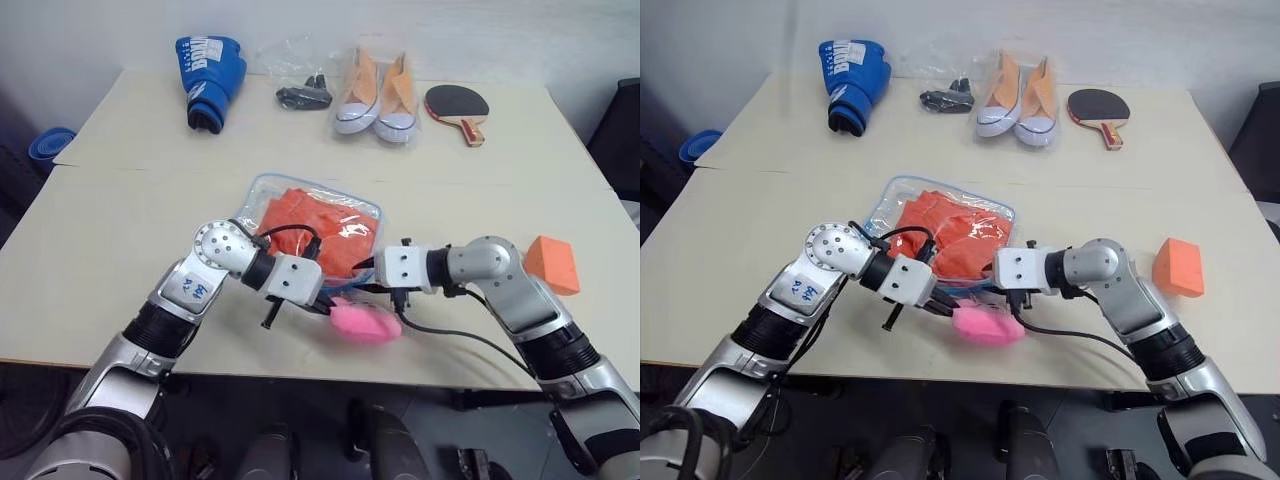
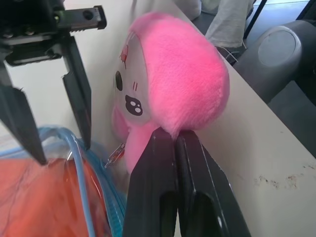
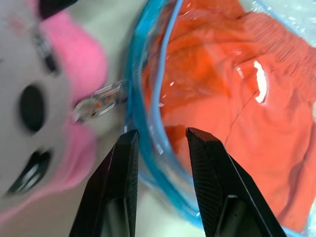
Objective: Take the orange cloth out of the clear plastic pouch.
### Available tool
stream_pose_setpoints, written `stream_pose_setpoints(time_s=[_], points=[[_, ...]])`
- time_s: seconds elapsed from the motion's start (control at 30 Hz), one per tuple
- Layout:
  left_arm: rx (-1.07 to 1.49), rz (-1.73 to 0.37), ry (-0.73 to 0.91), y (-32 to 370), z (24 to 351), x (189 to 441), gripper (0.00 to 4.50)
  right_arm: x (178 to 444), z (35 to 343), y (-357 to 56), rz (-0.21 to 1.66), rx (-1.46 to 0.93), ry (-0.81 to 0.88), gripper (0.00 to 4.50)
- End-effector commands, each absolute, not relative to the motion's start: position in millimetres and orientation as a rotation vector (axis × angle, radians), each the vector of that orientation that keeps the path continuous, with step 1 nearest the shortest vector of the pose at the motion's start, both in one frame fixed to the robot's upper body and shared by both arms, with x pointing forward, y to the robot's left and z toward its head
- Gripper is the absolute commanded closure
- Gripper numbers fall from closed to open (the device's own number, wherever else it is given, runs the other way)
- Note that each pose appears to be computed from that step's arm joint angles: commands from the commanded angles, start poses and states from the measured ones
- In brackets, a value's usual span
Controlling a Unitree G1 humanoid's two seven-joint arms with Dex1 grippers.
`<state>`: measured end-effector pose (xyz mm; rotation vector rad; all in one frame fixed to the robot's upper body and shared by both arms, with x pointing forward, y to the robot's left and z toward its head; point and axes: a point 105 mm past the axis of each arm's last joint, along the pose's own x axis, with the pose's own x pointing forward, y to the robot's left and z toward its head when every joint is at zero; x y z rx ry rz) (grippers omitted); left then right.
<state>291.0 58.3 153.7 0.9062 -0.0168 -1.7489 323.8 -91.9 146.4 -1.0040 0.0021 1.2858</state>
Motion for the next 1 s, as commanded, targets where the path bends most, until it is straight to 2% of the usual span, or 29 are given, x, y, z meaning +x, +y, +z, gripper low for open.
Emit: stream_pose_setpoints(time_s=[0.03, 0.13, 0.37, 0.57, 0.87, 1.0], points=[[0.901, -1.722, -0.065, 58.7, 164.6, 290.7, 4.5, 319.9, 154.2, -96.0, 1.3, -1.013, -0.025, 3.58], [0.888, -1.715, -0.066, 57.6, 165.9, 291.0, 4.5, 321.1, 152.9, -96.0, 1.293, -1.022, -0.027, 4.46], [0.875, -1.71, -0.065, 56.4, 166.9, 290.8, 4.5, 325.1, 152.6, -93.7, 1.263, -1.035, -0.038, 4.46], [0.718, -1.652, -0.005, 66.2, 179.3, 293.9, 4.5, 325.6, 158.8, -114.5, 1.244, -1.205, -0.086, 4.46], [0.409, -1.476, 0.125, 108.4, 203.5, 295.5, 4.5, 321.1, 180.1, -162.6, 1.222, -1.486, -0.213, 4.46], [0.376, -1.358, 0.184, 137.0, 195.3, 298.6, 4.5, 319.8, 187.1, -180.9, 1.197, -1.52, -0.224, 4.46]])
